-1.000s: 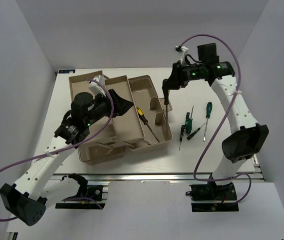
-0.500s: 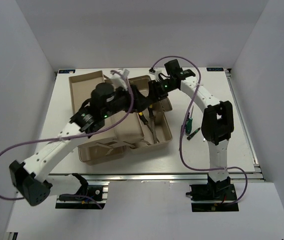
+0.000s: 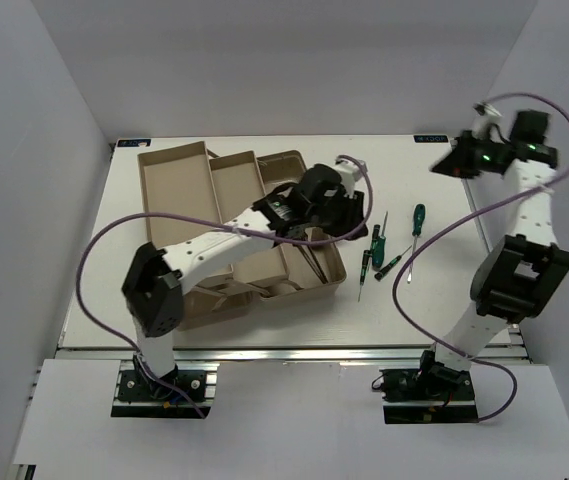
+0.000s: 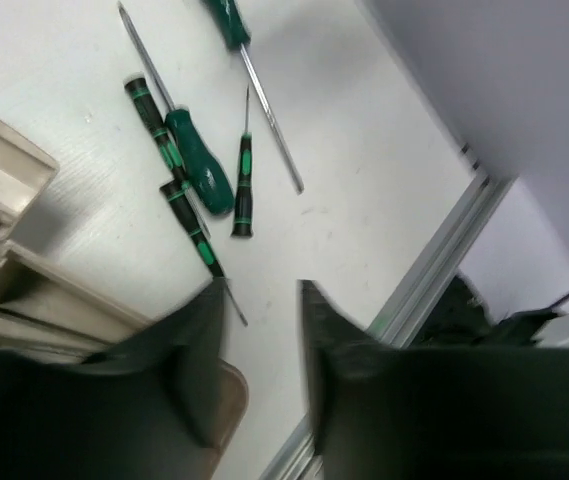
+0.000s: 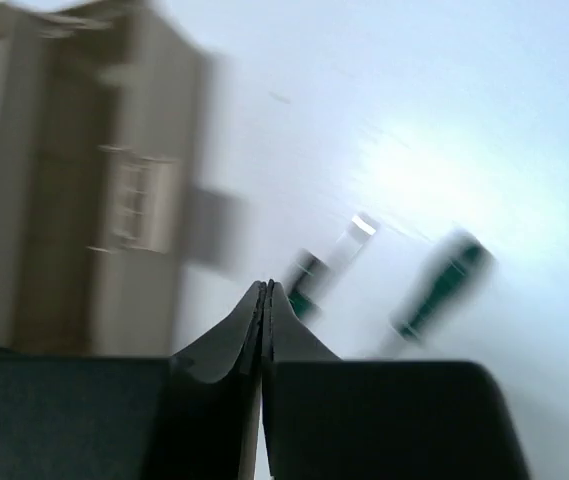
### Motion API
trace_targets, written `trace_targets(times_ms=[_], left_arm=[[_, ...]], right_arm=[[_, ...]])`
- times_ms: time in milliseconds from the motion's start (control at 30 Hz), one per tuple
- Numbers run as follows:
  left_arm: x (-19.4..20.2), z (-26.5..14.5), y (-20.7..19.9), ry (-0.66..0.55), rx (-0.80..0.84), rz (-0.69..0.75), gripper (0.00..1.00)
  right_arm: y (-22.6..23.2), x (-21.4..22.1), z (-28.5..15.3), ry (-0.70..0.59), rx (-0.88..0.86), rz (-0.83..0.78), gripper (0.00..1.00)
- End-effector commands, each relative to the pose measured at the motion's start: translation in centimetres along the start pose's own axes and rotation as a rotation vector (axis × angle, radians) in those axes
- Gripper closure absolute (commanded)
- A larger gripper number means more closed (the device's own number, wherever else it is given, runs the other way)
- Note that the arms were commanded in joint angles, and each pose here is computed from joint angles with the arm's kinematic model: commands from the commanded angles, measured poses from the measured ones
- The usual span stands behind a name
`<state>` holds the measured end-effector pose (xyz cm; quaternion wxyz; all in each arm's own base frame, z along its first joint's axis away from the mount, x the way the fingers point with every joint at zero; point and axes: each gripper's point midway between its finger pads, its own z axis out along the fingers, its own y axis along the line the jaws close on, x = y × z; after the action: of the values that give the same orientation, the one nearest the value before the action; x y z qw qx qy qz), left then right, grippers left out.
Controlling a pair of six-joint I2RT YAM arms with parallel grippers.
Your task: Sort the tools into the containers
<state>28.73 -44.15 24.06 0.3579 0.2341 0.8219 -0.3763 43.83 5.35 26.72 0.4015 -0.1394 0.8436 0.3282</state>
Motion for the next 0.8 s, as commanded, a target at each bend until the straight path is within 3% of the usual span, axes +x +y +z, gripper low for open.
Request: trace_targets(times_ms=[0,67,100,167,300,533,767], left_arm=[[0.5,1.2,-2.5,0.058,0.022,0.071,0.5],[3.0,3.9,-1.0,0.144,-0.035,0.066,0.46],[2.7,4.6,-1.4,0.145,-0.038,0.064,0.43],[5.6,7.1,0.9,0.234,-0.11,0.045,0.43],[7.2,9.6,3.2,0.285,-0.215,0.025,0.42],[9.6,11.7,6.5,0.355,-0.348,0.036,0.42],[11.6,13.0,7.0,0.39,-0.322,0.031,0.44]], right_arm=[[-5.0,7.1,-2.8,0.118,0.046,0.199,1.0],[-8.3,10.6,-4.4,0.188,0.175,0.242,0.85],[-8.8,13.4,-4.4,0.235,0.199,0.291,0.69],[-10.1,15.9,-5.1,0.279,0.27,0.311,0.6],[-10.3,17.8,-5.1,0.264,0.311,0.297,0.4],[-10.0,17.8,-4.3,0.249,0.276,0.353,0.37],[-9.9,16.8,-4.0,0.227,0.252,0.368,0.37]])
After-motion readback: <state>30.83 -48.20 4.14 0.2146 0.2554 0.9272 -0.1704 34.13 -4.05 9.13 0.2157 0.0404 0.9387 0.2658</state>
